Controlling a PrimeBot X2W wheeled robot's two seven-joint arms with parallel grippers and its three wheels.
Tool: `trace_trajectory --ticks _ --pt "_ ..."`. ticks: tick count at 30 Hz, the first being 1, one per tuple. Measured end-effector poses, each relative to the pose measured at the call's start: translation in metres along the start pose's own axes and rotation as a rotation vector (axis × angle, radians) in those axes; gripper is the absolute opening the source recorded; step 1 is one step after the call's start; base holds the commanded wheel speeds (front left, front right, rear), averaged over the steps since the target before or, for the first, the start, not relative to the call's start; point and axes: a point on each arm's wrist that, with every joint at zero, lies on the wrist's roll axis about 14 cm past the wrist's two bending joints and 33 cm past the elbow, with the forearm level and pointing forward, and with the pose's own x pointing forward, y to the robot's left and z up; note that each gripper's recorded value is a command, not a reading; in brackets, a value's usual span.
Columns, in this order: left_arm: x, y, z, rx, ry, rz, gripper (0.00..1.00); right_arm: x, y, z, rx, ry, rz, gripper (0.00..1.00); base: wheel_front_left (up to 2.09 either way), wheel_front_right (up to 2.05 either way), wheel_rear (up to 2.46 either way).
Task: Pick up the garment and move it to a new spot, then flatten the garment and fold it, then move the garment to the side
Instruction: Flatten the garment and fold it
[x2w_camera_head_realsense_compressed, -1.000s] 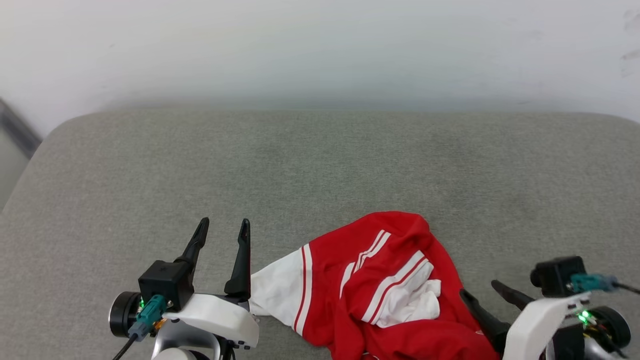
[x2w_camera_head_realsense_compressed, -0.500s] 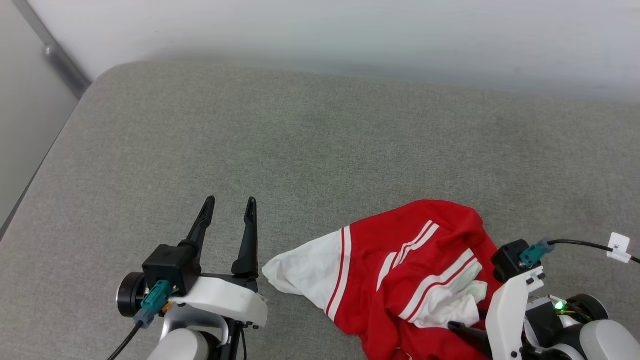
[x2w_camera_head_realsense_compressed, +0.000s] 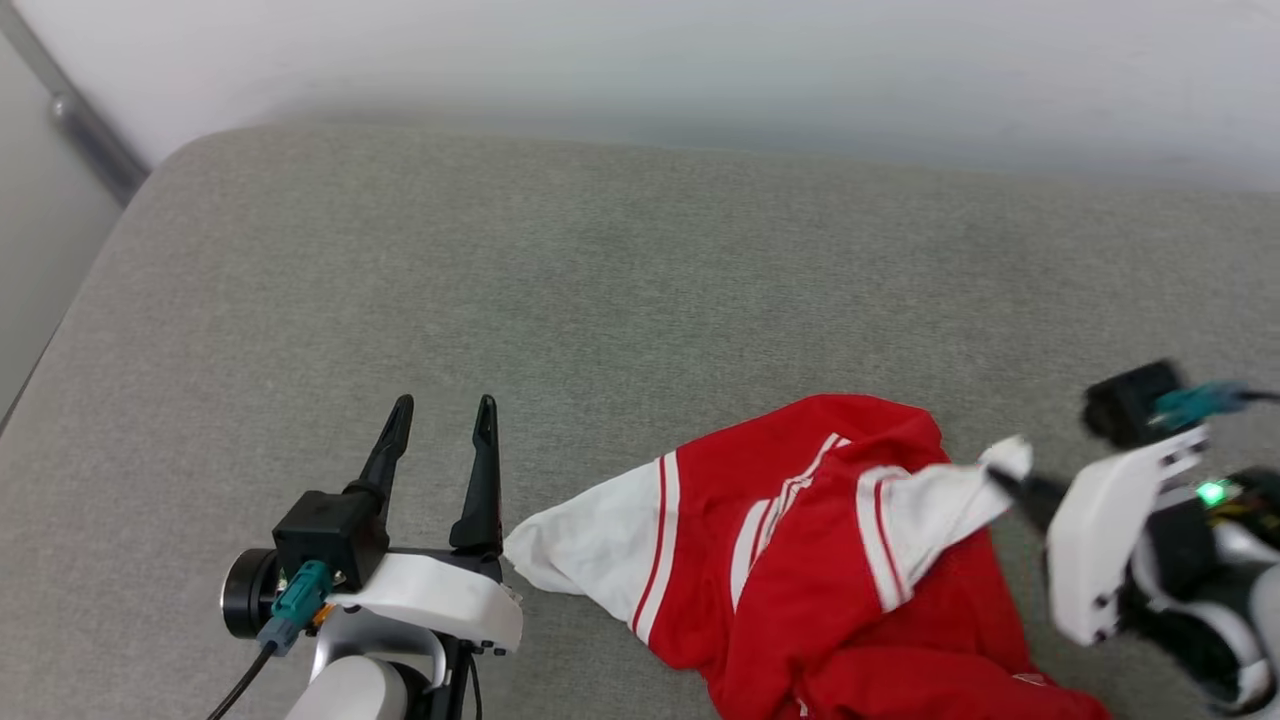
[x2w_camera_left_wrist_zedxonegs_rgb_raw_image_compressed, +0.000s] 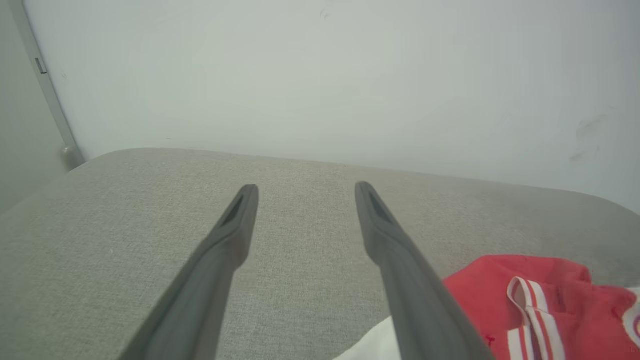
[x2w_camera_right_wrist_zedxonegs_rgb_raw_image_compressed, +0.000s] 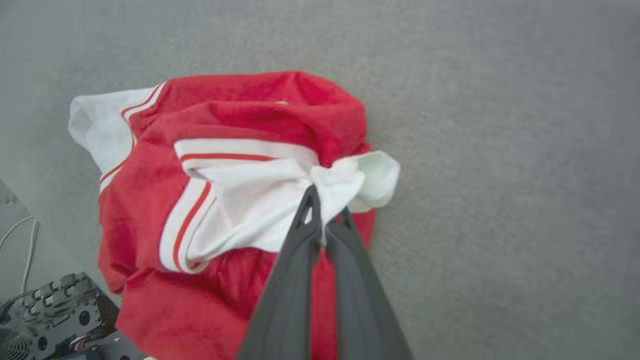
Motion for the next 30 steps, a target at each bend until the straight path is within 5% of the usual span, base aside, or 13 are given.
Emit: trace_trajectory --ticks 7,12,17,18,19,30 --pt "0.008 -0.014 -0.003 -0.001 0.011 -0.044 1.00 -0.051 -0.091 0.037 0.059 -0.232 -0.310 0.00 0.00 0.00 0.00" --pt "0.010 -0.018 -0.007 -0.003 0.024 -0.058 1.00 -0.062 -0.136 -0.026 0.238 -0.168 -0.445 0.00 0.00 0.00 0.00" --pt "0.011 -0.019 -0.011 -0.006 0.038 -0.060 1.00 -0.055 -0.145 -0.107 0.432 -0.061 -0.504 0.00 0.00 0.00 0.00" --pt "0.011 -0.019 -0.011 -0.006 0.040 -0.061 1.00 -0.052 -0.143 -0.116 0.453 -0.052 -0.505 0.45 0.00 0.00 0.00" --pt "0.012 -0.019 -0.012 -0.007 0.043 -0.061 1.00 -0.049 -0.141 -0.120 0.468 -0.060 -0.506 1.00 0.00 0.00 0.00" --pt "0.002 -0.019 -0.010 -0.007 0.051 -0.060 1.00 -0.072 -0.149 -0.071 0.349 -0.363 -0.562 1.00 0.00 0.00 0.00"
